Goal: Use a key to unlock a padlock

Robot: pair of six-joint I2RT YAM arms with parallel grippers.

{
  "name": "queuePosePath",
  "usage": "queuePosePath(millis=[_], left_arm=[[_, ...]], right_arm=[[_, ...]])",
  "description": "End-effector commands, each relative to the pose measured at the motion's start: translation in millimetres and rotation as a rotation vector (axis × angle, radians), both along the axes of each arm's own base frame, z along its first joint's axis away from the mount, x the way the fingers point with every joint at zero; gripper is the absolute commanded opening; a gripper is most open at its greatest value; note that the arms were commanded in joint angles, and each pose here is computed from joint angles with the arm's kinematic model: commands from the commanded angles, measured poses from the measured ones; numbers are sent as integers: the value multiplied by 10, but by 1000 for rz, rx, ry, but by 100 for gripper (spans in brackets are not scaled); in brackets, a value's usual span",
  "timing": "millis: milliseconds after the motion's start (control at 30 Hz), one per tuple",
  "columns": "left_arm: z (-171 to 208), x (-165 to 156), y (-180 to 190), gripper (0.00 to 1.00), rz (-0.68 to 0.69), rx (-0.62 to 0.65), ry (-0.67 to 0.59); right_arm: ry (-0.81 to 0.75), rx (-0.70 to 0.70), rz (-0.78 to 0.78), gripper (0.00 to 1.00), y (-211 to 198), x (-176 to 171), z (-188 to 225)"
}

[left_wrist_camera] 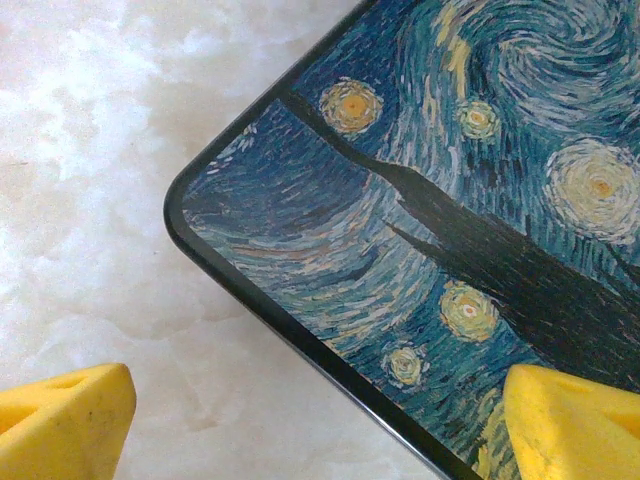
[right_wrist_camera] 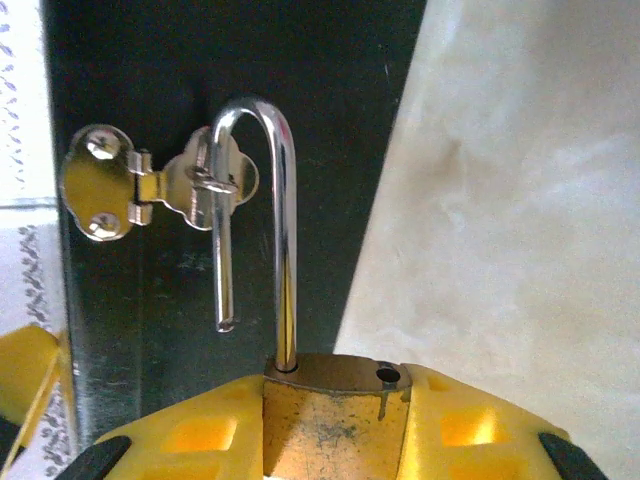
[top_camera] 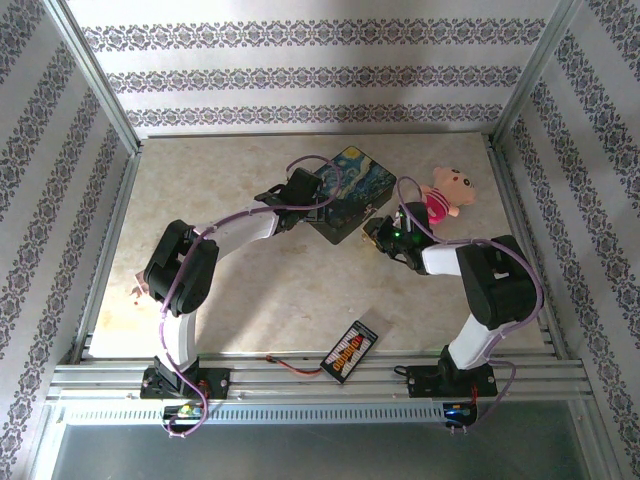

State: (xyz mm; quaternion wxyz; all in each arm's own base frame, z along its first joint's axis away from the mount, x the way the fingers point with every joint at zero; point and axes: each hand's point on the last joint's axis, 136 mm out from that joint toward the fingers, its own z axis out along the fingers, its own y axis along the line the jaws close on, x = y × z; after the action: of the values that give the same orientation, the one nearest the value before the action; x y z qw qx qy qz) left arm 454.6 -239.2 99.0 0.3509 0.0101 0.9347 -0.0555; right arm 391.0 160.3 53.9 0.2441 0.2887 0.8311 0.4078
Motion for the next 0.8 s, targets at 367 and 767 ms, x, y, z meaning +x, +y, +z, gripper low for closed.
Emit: queuePosePath(millis=[367,767], left_arm=[[-717,-407,566,92,51,210,248],[-692,-402,649,91,67,195,250]], right_arm=[[-154,-5,-190,0,-342,401,359],[-144,-63,-186,0,-409,270,411]])
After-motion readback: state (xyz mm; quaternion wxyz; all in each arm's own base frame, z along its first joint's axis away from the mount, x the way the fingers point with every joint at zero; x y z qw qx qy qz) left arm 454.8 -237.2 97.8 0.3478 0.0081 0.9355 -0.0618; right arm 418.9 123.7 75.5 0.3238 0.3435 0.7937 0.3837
